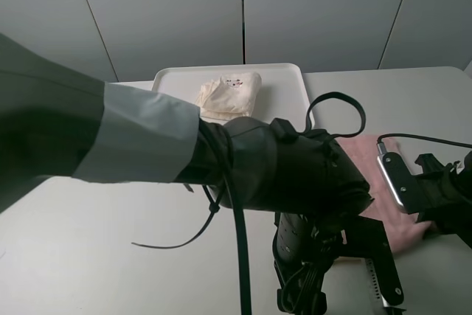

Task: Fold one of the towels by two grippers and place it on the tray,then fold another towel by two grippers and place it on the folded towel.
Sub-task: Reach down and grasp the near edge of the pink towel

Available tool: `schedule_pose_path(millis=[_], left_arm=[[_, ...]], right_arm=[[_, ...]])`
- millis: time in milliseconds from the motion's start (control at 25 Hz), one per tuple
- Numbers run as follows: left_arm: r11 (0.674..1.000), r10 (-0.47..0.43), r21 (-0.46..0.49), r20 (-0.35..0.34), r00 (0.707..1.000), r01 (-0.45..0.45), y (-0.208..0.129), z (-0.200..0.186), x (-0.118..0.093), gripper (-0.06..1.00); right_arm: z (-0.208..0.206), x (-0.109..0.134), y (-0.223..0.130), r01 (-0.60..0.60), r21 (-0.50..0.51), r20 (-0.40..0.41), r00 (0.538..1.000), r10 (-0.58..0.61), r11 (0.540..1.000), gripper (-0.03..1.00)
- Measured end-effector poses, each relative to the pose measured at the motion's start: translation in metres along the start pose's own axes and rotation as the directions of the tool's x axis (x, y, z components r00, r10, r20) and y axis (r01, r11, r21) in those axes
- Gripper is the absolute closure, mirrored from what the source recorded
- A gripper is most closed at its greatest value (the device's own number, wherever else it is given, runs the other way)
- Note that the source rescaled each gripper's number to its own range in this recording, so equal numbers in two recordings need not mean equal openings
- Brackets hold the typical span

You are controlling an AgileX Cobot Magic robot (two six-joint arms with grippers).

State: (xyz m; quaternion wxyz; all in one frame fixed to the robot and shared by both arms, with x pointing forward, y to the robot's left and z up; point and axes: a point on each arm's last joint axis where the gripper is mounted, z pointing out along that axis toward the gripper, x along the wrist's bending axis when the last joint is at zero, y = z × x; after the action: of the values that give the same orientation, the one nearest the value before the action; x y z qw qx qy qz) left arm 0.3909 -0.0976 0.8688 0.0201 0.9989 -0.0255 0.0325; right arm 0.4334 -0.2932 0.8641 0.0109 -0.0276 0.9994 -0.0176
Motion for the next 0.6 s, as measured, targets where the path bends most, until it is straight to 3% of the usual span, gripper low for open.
schedule_pose_path(millis=[80,600], left_arm=[[1.000,0.000,0.000,0.000,1.000,0.000,0.0000,0.0000,0.0000,-0.05],[0.999,-0.043,-0.010,-0.033,0.999,0.043,0.0009,-0.0001,0.0030,-0.05]], right_arm=[[-0.0002,-0.0009,0.0000,0.000,0.000,0.006,1.000,0.000,1.000,0.95],[-0.0002,-0.0009,0.0000,-0.002,0.000,0.006,1.000,0.002,1.000,0.95]])
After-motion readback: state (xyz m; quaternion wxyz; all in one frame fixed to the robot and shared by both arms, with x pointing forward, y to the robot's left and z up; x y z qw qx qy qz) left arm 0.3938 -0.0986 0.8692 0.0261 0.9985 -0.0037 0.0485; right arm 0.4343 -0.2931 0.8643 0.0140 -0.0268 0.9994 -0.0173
